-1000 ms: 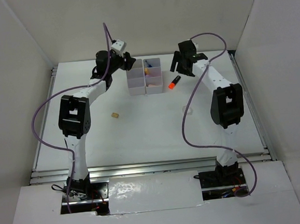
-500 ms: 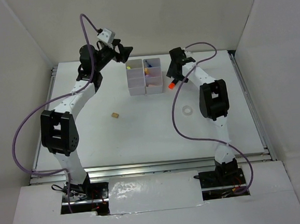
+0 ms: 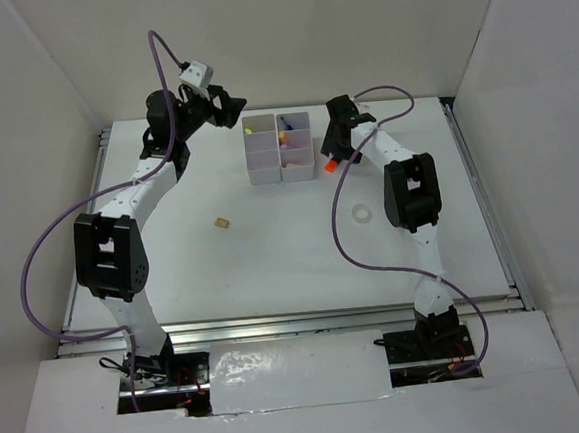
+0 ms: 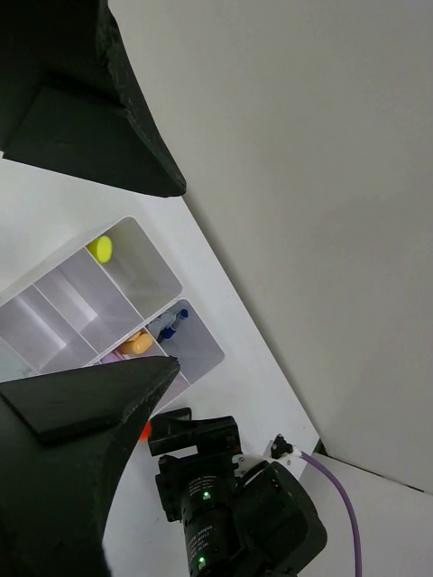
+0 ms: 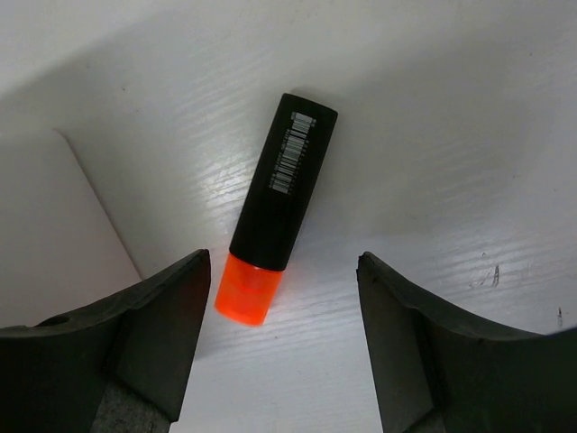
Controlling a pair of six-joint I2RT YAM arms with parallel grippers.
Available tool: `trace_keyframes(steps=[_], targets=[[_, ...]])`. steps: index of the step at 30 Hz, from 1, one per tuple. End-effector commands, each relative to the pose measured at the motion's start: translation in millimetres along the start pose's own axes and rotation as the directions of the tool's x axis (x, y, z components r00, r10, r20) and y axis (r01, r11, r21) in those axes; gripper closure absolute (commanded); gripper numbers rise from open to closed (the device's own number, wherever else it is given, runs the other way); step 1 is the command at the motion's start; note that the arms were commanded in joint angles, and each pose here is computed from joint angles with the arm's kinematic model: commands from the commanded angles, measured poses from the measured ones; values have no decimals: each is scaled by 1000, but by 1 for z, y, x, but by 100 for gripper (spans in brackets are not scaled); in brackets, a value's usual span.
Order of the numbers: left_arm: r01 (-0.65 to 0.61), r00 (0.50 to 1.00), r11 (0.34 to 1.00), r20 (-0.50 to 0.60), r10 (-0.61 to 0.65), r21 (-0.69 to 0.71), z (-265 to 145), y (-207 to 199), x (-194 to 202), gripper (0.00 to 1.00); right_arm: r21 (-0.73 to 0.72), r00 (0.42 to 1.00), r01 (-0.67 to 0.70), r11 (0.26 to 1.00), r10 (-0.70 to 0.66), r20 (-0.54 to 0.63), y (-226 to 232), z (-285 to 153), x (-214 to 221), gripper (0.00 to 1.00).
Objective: Sort the stationery into containers
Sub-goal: Grab a piece of stationery with the right arm
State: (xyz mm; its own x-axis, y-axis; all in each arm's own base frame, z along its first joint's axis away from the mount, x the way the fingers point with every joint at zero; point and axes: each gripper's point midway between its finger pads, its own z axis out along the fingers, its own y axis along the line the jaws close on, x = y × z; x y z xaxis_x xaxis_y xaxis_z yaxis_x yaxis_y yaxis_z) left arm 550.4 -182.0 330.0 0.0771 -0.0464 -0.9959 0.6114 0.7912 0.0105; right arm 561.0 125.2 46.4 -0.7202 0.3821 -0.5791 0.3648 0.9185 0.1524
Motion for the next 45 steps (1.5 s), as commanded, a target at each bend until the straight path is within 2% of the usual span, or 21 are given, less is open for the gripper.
trace_keyframes(steps=[1, 6, 9, 11, 12, 23, 29, 31, 34, 36, 39, 40, 42, 45], targets=[[-46, 996, 999, 77, 46, -2, -10, -4, -42, 17, 20, 999, 24, 1000, -23, -39, -9, 5, 12, 28], [-46, 997, 999, 65, 47, -11, -15, -1, -42, 16, 20, 997, 56, 998, -55, -47, -9, 8, 17, 28], [-52, 997, 998, 52, 53, -21, -18, 1, -44, 16, 15, 996, 71, 997, -70, -61, -8, 9, 22, 32], [-60, 997, 998, 42, 61, -29, -21, 2, -45, 16, 13, 994, 74, 997, -73, -84, -11, 10, 27, 41], [-66, 997, 997, 39, 67, -32, -22, 3, -46, 16, 18, 992, 82, 996, -79, -100, -14, 12, 31, 48], [-90, 996, 995, 12, 91, -49, -36, 6, -54, 16, 69, 973, 125, 990, -109, -202, -44, 3, 47, 51], [-76, 997, 996, 9, 77, -35, -40, 2, -51, 16, 57, 967, 130, 990, -114, -229, -49, 4, 48, 63], [-75, 997, 997, 9, 75, -30, -43, 0, -49, 16, 45, 965, 134, 990, -119, -233, -47, 5, 47, 63], [-71, 997, 997, 1, 71, -19, -44, -2, -47, 16, 26, 964, 143, 989, -133, -229, -42, 5, 45, 43], [-67, 998, 998, -3, 67, -17, -44, -1, -44, 16, 23, 966, 141, 990, -132, -222, -41, 7, 41, 42], [-61, 998, 998, -5, 61, -10, -42, -3, -43, 16, 17, 968, 126, 992, -119, -223, -41, 9, 40, 45], [-60, 998, 998, -4, 60, -11, -43, -2, -44, 16, 14, 967, 122, 992, -116, -225, -42, 10, 40, 48], [-53, 999, 999, -5, 53, -8, -42, -3, -43, 16, 7, 967, 116, 993, -111, -230, -42, 10, 39, 60], [-45, 999, 999, -8, 46, 8, -43, -7, -43, 17, -16, 962, 122, 992, -123, -245, -41, 8, 41, 83]])
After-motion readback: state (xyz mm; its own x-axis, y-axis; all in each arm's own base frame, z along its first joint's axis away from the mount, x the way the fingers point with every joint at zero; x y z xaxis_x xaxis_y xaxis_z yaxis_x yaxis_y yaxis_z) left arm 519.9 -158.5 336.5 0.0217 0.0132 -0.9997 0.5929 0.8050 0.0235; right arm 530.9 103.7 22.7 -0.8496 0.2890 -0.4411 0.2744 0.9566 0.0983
